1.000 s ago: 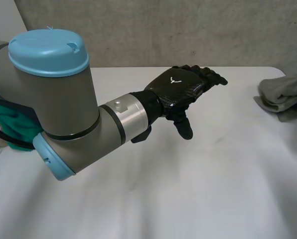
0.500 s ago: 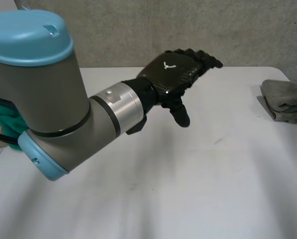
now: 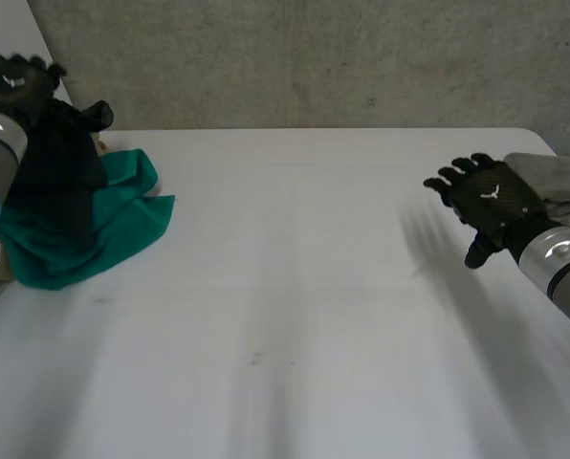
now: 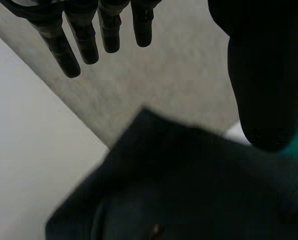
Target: Fold the laundry.
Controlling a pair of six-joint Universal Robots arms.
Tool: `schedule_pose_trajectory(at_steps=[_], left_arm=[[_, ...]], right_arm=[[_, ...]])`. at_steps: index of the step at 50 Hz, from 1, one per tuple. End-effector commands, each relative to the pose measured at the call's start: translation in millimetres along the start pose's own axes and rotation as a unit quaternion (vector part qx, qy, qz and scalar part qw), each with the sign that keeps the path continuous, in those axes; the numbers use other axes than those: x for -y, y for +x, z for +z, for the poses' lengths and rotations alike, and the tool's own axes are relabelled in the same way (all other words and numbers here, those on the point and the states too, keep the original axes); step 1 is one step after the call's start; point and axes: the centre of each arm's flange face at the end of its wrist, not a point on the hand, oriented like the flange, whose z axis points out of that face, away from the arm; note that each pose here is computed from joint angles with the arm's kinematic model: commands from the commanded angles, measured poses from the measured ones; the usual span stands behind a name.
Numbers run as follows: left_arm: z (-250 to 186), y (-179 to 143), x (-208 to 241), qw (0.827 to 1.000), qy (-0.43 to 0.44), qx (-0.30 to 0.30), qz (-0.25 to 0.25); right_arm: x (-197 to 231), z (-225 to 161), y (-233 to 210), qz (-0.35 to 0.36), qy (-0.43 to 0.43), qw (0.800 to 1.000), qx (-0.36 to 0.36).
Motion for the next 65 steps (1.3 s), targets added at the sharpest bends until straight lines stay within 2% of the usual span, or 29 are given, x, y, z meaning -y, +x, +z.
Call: schedule_pose_trajectory(at_steps=[1, 8, 15, 19, 20, 24, 27, 31, 32, 35, 36, 38, 39, 42, 43, 47, 50, 51, 54, 55, 57, 58, 65], left_arm=[[33, -1, -66, 0.999, -0.004, -0.029, 0.024], [45, -7, -72, 0.999, 0.019, -0.010, 0.030], [45, -2, -55, 0.998, 0.049, -0.004, 0.033], [25, 2, 7, 0.995, 0.099, -0.013, 0.011], [13, 6, 36, 0.992, 0.127, -0.020, -0.007], [-20, 24, 101, 0.977, 0.197, -0.051, -0.066], [-44, 37, 131, 0.965, 0.227, -0.077, -0.103], [-83, 66, 159, 0.950, 0.241, -0.130, -0.149], [-97, 88, 161, 0.945, 0.236, -0.162, -0.159], [-122, 126, 163, 0.934, 0.229, -0.220, -0.166], [-138, 151, 161, 0.925, 0.220, -0.258, -0.169], [-152, 175, 154, 0.918, 0.205, -0.293, -0.171], [-162, 199, 143, 0.912, 0.187, -0.323, -0.171], [-175, 233, 123, 0.904, 0.157, -0.360, -0.171], [-186, 253, 111, 0.898, 0.136, -0.384, -0.166], [-209, 285, 100, 0.887, 0.117, -0.420, -0.150], [-204, 276, 108, 0.896, 0.128, -0.400, -0.142], [-192, 260, 115, 0.911, 0.135, -0.365, -0.139], [-166, 225, 119, 0.937, 0.134, -0.293, -0.137], [-145, 198, 116, 0.954, 0.128, -0.240, -0.130], [-127, 173, 111, 0.966, 0.123, -0.193, -0.122], [-110, 149, 105, 0.975, 0.117, -0.152, -0.110], [-62, 94, 72, 0.992, 0.096, -0.069, -0.050]], right_arm=[[-11, -6, -10, 0.005, -0.019, 1.000, 0.014], [-18, -10, -17, 0.014, -0.033, 0.999, 0.021], [-22, -13, -20, 0.018, -0.039, 0.999, 0.023], [-17, -13, -16, 0.015, -0.033, 0.999, 0.016], [-16, -13, -15, 0.014, -0.031, 0.999, 0.013], [-5, -14, -4, 0.010, -0.021, 1.000, -0.013], [5, -13, 9, 0.012, -0.016, 0.999, -0.046], [18, -16, 24, 0.032, -0.004, 0.996, -0.084], [20, -16, 26, 0.037, -0.002, 0.995, -0.089], [28, -19, 33, 0.053, 0.011, 0.993, -0.101], [29, -19, 34, 0.056, 0.013, 0.993, -0.102], [32, -21, 35, 0.065, 0.019, 0.992, -0.104], [33, -21, 35, 0.067, 0.020, 0.992, -0.104], [30, -21, 35, 0.071, 0.016, 0.992, -0.102], [29, -22, 35, 0.072, 0.015, 0.992, -0.102], [22, -23, 39, 0.075, 0.003, 0.991, -0.107], [17, -22, 39, 0.078, -0.003, 0.991, -0.105], [15, -23, 40, 0.078, -0.005, 0.991, -0.105], [12, -23, 41, 0.080, -0.008, 0.991, -0.105], [12, -23, 41, 0.079, -0.009, 0.991, -0.106], [13, -23, 41, 0.078, -0.007, 0.991, -0.105], [13, -23, 40, 0.078, -0.008, 0.991, -0.105], [4, -20, 34, 0.084, -0.021, 0.992, -0.095]])
